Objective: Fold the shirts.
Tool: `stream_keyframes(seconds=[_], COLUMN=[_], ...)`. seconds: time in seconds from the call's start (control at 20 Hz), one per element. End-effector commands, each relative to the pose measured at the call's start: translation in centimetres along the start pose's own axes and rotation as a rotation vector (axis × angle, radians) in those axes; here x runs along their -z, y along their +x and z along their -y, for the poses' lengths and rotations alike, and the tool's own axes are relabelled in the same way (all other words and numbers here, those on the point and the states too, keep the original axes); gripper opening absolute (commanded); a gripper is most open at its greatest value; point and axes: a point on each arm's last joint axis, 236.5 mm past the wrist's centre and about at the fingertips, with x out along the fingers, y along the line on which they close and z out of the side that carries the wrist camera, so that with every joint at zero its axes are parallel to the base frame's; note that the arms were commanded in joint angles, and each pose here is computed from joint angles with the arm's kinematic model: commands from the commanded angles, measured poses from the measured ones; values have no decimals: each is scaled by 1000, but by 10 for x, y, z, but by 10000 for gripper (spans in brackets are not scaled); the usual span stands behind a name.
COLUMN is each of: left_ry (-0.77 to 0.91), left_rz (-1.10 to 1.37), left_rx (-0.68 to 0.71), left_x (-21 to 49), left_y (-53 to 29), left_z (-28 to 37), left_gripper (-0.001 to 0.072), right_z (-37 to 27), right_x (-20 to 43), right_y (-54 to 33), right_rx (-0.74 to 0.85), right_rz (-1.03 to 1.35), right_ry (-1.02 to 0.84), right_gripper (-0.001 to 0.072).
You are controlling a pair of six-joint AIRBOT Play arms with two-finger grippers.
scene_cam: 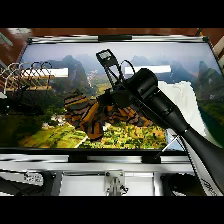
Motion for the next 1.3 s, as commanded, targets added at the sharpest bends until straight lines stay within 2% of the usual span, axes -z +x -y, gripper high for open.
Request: stream_keyframes(seconds=[0.0,0.1,0.15,0.45,0.7,0.85,0.95,1.05,1.15,1.25], left_ry=[-17,-22,-33,-36,-75,-101,-60,56,185,267], left_rz=[-17,-3,3,99,276,399,469,487,412,299], left_rx=[9,21,28,1,-75,-105,-111,-82,-24,-50], left_x=[3,-1,-2,-21,-56,-70,-69,-56,-18,37], left_y=[6,6,6,-31,-105,-158,-196,-224,-228,-210], left_z=[1,4,6,14,21,37,69,125,188,220], left_gripper=[303,88,41,36,36,35,35,35,35,34], right_z=[0,1,1,5,8,24,36,43,49,58], right_x=[0,0,0,-2,-1,6,14,16,14,12], right_y=[0,0,0,0,0,-2,-4,-5,-6,-7], right_rx=[1,3,3,20,35,101,150,182,207,230], right_rz=[-1,1,1,6,3,-28,-59,-71,-63,-60], right_ry=[4,3,2,-5,-4,-9,-22,-20,-30,-26], right_gripper=[53,53,53,53,53,53,53,53,53,53])
